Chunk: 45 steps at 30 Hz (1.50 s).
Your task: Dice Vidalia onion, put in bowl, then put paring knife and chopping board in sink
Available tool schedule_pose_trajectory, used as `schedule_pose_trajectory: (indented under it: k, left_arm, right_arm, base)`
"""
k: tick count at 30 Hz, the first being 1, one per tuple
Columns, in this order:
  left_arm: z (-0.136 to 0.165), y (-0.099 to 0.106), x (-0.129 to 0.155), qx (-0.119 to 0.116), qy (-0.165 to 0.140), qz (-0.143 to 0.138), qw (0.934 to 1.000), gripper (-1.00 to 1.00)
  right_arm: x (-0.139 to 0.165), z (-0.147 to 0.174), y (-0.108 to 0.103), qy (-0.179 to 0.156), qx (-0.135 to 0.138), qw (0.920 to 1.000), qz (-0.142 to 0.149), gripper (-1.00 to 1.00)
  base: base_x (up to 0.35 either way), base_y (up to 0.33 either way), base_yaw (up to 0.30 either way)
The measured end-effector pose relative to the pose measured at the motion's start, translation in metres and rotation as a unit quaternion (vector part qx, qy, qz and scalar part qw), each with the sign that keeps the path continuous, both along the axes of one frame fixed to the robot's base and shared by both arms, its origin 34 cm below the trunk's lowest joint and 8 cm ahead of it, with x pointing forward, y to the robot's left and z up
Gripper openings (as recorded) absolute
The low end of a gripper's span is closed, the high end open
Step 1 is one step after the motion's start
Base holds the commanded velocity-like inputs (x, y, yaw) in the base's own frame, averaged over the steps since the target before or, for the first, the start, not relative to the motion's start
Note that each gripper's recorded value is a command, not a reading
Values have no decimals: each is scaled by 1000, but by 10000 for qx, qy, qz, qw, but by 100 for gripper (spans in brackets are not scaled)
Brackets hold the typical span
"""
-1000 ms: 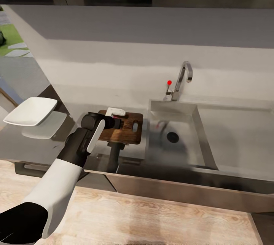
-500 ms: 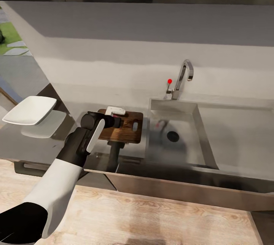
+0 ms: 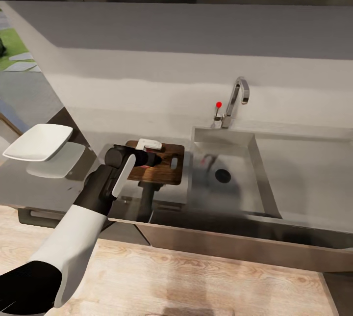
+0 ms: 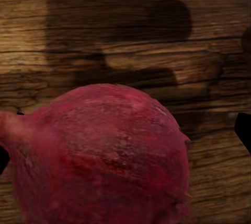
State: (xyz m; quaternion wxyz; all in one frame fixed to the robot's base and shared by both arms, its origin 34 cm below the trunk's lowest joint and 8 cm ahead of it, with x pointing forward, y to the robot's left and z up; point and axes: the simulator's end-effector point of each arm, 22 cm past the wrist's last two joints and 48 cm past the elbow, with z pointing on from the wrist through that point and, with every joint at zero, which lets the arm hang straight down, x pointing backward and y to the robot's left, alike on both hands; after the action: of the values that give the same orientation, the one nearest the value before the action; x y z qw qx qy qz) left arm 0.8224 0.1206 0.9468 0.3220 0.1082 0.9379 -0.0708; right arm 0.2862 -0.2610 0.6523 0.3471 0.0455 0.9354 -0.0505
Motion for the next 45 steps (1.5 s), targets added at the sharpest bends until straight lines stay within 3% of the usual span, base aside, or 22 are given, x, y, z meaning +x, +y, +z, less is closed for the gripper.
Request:
schedule_pose_trajectory:
  k: [2,9,12,19,27,45]
  left_arm:
    - [2,0,0,-4,-16,-2,10000,100]
    - [42,-4,12,-119,-507,-30,9986,100]
    - [76,-7,18,-211,-905,-55,9957,100]
    - [100,6,23,-158,-1229,-23,9923,100]
    - [102,17,25,-76,-1278,10,9918,100]
    - [98,18,24,-67,-1231,12,9924,100]
  right_arm:
    - [0,0,0,0,0,10000,-1,100]
    - [0,0,0,0,0,10000,0,100]
    - [0,0,0,-4,0,10000,0,100]
    - [0,0,0,-3,0,10000,2,100]
    - [0,0,0,-3,0,10000,2,100]
    - [0,0,0,-1,0,10000,6,100]
  base:
    - [0,0,0]
    - [0,0,0]
    - [0,0,0]
    - [0,0,0]
    - [-80,0,0]
    - [-323,0,0]
